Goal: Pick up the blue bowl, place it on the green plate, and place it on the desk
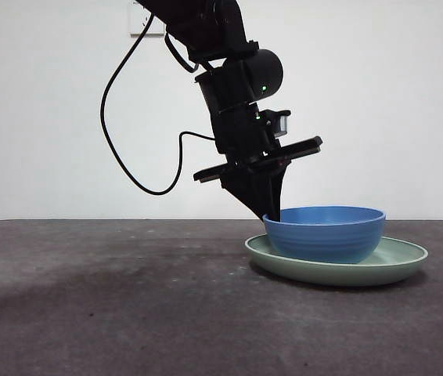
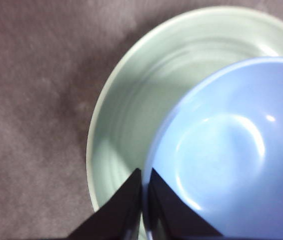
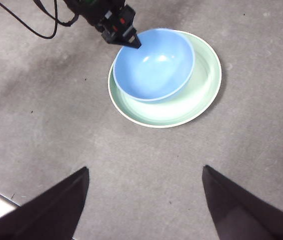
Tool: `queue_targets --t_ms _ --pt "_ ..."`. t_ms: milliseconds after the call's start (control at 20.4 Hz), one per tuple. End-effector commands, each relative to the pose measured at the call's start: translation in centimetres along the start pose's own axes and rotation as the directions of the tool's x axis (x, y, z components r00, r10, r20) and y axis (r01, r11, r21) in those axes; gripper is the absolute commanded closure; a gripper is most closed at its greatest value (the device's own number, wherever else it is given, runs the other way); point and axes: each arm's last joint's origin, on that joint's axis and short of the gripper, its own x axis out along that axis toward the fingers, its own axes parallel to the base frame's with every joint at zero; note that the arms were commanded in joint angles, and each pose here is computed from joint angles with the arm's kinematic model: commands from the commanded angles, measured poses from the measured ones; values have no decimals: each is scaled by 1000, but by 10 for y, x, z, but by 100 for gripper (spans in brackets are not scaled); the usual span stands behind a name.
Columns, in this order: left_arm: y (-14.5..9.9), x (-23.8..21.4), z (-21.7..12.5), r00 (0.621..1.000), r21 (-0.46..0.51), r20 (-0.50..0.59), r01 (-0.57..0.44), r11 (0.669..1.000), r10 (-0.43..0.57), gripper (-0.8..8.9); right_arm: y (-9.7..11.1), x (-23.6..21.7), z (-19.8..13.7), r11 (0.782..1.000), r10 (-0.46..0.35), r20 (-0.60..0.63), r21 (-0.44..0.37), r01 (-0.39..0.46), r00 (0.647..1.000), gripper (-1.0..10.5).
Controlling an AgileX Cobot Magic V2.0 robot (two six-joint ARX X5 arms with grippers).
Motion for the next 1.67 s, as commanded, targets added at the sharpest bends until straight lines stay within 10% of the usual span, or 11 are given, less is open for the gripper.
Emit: queue_targets --t_ms 49,539,1029,1667 --pt "-7 10 3 1000 36 7 6 999 -6 778 1 -3 4 1000 -1 15 0 1 1000 584" --pt "-8 -7 10 998 33 60 10 999 -12 559 1 -3 4 1000 -2 15 -6 2 1000 584" --pt "13 -170 13 939 -9 343 -5 1000 8 564 1 -2 5 1000 -2 23 -15 3 1000 584" --pt "35 -340 -103 875 32 484 22 999 -35 566 1 -3 8 1000 -2 52 -25 3 999 584"
